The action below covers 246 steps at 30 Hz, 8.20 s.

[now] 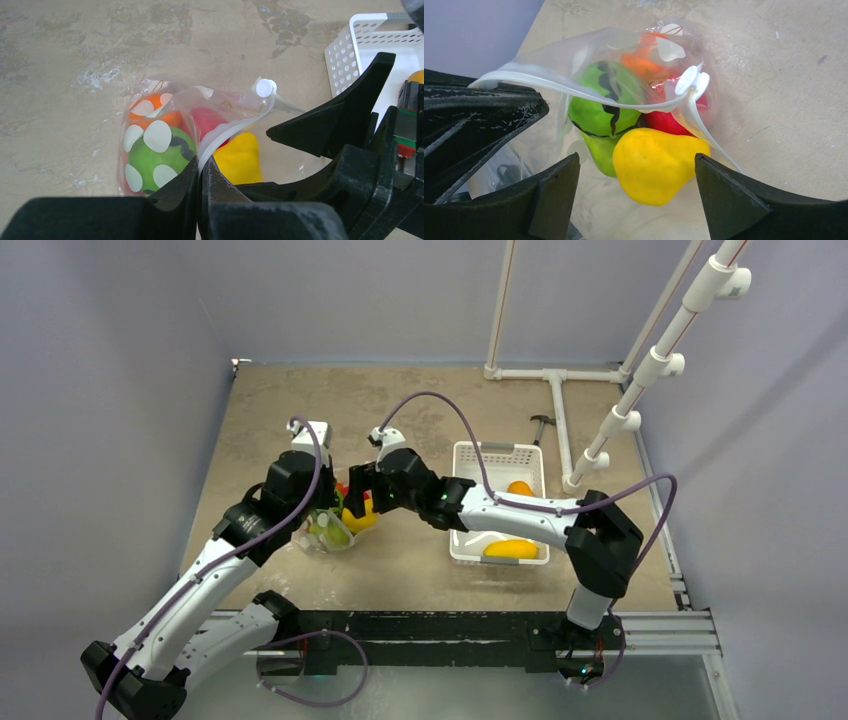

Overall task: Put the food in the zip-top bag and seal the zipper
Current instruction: Place the fake fruit in the zipper food storage bag, then move the bin to the center of the board, then pick up the fake fruit from the bin, then place the fake fruit in the zipper food storage bag.

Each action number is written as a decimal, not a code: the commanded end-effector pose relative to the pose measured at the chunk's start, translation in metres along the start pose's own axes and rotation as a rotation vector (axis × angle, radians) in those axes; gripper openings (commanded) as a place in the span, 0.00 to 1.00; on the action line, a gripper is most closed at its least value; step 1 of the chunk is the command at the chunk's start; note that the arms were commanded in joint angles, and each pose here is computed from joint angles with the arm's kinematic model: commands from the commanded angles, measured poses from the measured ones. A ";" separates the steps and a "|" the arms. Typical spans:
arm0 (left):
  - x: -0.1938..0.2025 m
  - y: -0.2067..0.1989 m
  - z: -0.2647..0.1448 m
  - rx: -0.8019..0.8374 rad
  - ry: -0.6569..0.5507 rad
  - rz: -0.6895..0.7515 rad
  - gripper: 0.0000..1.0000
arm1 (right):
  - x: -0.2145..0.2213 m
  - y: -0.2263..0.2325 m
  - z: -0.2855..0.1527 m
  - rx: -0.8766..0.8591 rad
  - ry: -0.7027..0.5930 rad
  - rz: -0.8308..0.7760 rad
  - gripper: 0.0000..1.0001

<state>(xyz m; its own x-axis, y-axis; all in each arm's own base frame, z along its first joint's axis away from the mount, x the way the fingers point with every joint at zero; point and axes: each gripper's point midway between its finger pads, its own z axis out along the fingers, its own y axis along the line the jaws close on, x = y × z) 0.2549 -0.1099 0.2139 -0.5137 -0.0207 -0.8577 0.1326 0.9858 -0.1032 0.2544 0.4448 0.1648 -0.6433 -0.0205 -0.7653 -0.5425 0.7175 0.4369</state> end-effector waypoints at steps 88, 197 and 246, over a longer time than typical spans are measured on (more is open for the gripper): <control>-0.010 -0.003 -0.004 0.026 -0.043 -0.005 0.00 | -0.048 -0.194 -0.005 0.722 -0.105 0.247 0.01; -0.008 -0.002 -0.001 0.014 -0.035 0.000 0.00 | -0.066 -0.011 -0.091 0.092 -0.146 -0.184 0.13; -0.009 -0.003 -0.002 0.025 -0.037 -0.001 0.00 | -0.042 -0.014 -0.069 0.244 -0.103 -0.046 0.88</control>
<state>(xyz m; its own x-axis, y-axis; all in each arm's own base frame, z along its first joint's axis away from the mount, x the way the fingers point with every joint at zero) 0.2527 -0.1128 0.2155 -0.5129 -0.0235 -0.8581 0.1506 0.9817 -0.1169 0.2576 0.4156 0.2091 -0.5273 -0.0823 -0.8457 -0.5134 0.8239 0.2399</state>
